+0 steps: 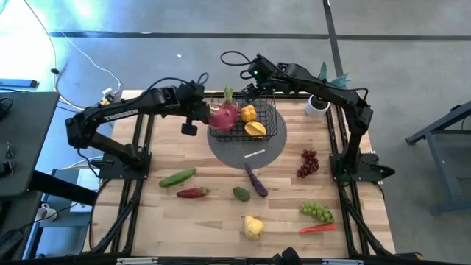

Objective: Build produce basket
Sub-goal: Put the pink dragon fruit into the black wire basket

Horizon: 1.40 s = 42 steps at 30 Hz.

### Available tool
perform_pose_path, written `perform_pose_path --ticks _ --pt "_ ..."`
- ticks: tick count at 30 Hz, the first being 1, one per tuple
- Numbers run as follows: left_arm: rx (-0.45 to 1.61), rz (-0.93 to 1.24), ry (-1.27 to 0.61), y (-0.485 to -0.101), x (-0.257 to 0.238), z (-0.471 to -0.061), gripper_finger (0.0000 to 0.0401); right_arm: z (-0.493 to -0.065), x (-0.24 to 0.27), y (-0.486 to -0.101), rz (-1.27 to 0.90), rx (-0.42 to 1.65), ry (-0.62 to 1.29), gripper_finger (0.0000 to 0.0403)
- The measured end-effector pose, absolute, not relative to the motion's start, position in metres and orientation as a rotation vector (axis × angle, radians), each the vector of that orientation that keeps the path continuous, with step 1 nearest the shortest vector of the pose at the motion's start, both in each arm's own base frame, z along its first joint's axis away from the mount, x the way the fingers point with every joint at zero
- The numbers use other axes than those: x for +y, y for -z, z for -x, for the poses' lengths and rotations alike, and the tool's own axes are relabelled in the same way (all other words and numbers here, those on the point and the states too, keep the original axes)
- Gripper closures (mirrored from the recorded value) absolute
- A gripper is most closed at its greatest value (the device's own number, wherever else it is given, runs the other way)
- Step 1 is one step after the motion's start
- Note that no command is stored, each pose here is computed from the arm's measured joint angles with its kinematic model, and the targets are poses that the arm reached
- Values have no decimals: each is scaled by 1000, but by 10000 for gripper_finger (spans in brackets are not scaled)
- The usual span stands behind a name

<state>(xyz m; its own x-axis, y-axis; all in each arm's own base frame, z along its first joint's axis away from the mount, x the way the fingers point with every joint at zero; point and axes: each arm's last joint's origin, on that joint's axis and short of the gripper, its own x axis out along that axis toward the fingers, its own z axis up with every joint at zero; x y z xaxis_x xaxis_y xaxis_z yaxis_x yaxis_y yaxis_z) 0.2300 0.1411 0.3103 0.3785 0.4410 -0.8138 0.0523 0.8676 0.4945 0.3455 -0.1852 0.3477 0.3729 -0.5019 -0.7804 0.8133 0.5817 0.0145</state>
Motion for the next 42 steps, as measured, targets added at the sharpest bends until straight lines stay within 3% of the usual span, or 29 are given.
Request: perform_pose_path --ticks 23,32,36,42 --pt "1379 -624 -253 -259 154 -272 396 -346 -185 -347 -407 833 862 163" --pt "1315 -696 -238 -259 142 -287 395 -346 -185 -347 -383 844 850 163" --pt "1296 -709 -236 -260 138 -290 378 -346 -185 -347 -365 853 841 163" --pt "1302 -713 -223 -259 136 -291 321 -346 -185 -347 -352 859 834 163"
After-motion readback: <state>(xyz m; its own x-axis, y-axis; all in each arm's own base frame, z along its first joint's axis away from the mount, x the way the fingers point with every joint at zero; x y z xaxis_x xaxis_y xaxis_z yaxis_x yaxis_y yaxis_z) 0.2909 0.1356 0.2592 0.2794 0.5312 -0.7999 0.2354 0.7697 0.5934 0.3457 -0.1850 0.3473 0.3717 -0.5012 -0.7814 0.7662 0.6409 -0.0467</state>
